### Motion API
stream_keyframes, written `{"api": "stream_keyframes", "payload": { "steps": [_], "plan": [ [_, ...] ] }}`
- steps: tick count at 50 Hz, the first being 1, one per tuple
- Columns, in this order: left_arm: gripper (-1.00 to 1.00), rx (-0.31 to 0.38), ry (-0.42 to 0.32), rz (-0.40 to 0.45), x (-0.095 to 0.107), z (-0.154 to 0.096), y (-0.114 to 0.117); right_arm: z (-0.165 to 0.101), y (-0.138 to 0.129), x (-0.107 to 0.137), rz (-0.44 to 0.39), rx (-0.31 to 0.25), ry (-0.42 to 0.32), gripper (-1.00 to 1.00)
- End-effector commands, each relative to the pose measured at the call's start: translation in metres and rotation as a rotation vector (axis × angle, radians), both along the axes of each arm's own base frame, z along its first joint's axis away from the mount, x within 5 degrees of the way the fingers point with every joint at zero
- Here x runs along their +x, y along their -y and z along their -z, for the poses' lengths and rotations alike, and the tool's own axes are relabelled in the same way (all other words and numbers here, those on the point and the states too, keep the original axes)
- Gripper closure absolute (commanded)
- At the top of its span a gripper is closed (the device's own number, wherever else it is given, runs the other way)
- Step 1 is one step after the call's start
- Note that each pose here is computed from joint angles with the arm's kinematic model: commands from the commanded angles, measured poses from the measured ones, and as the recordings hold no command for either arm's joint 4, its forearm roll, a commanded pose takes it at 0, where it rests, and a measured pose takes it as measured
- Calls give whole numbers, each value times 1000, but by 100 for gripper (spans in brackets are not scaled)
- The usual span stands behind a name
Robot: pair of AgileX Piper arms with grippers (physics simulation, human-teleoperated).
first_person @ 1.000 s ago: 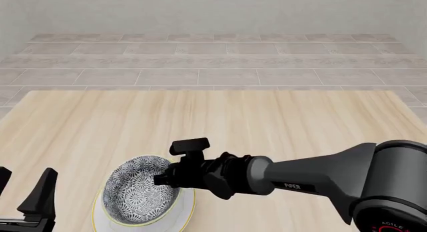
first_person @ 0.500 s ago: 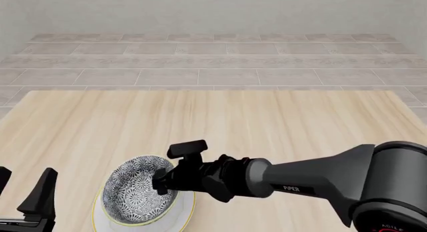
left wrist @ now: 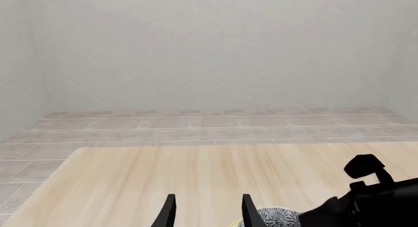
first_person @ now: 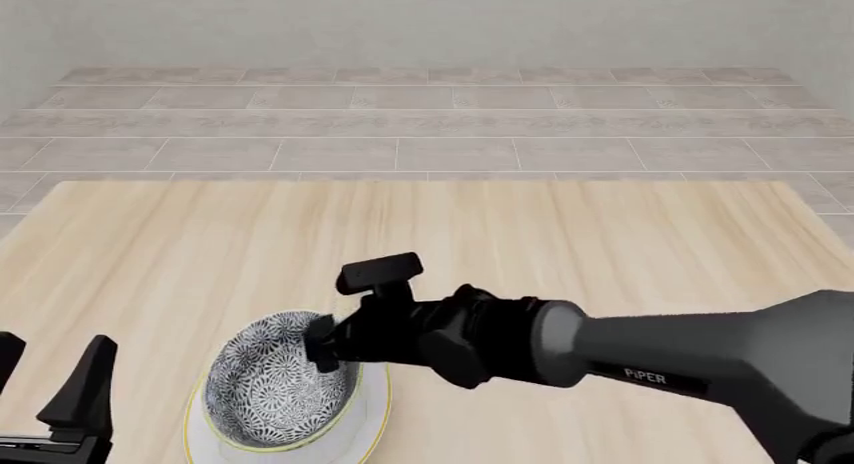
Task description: Put the bowl on the plate.
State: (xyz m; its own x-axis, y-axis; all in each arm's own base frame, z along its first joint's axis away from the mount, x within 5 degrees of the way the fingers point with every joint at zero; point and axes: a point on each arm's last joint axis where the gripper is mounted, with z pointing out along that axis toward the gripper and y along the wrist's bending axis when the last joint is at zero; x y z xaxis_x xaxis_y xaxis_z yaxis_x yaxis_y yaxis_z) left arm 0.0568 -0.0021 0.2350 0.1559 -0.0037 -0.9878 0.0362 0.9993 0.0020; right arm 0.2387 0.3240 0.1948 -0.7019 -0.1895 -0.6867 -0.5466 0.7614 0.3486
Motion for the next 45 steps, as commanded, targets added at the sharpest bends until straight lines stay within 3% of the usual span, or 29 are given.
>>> {"api": "stream_keyframes", "payload": {
  "steps": [1,26,38,45],
  "plan": [
    [-100,2,0,2,0,0,0,-27,11,-3,-14,5,41,-100],
    [-100,10,-6,3,1,1,0,-67,53,-21,6,79,122,-100],
    [-100,10,-16,5,2,2,0,-91,76,-41,8,134,161,-100],
    [-100,3,-27,7,-2,4,0,-108,92,-66,-12,193,179,-100]
  ]
}}
